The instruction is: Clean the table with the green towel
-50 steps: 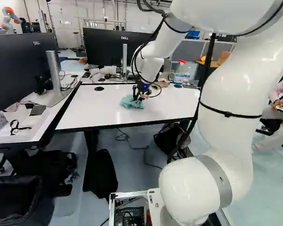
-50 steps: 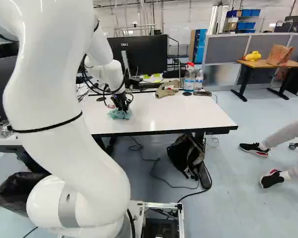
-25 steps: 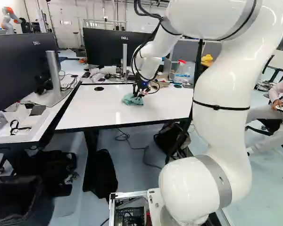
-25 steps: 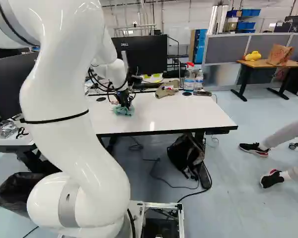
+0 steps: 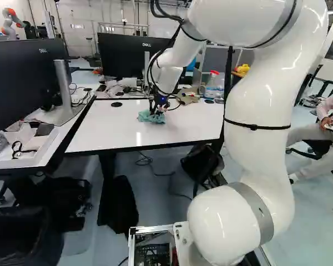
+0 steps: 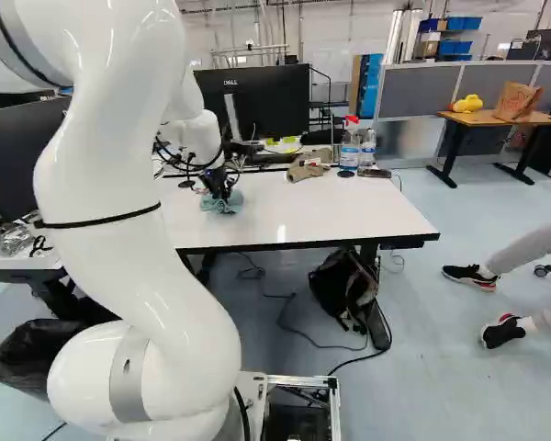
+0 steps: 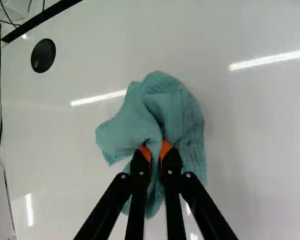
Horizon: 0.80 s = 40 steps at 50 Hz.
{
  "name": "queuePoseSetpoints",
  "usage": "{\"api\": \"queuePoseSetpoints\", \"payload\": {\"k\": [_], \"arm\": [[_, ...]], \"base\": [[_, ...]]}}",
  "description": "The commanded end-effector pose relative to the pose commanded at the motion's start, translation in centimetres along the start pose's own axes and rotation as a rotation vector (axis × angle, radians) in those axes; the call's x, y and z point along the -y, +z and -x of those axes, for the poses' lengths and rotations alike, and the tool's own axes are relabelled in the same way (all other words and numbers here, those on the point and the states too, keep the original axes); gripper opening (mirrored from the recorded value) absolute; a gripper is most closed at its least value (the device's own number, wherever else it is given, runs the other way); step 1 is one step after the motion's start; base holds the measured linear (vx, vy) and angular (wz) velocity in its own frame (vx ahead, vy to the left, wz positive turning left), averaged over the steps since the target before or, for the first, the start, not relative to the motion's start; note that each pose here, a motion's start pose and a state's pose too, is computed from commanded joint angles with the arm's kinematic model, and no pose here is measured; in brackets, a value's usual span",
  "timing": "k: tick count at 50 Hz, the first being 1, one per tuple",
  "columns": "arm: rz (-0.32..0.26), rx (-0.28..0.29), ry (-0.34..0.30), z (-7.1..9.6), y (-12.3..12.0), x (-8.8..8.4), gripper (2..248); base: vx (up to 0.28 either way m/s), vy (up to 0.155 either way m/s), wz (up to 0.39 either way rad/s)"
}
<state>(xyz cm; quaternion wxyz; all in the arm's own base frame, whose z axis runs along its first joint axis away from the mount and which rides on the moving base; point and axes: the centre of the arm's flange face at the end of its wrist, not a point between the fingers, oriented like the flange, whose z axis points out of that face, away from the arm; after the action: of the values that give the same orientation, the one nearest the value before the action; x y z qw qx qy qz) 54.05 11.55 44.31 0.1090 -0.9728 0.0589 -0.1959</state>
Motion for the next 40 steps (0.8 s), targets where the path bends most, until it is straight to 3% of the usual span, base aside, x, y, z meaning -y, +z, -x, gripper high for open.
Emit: {"api": "queuePoseSetpoints", "payload": {"k": [40], "arm": [[-0.019, 0.045, -0.069, 7.0, -2.5, 2.0, 41]], "base": [[0.000, 0.000, 0.000]]}}
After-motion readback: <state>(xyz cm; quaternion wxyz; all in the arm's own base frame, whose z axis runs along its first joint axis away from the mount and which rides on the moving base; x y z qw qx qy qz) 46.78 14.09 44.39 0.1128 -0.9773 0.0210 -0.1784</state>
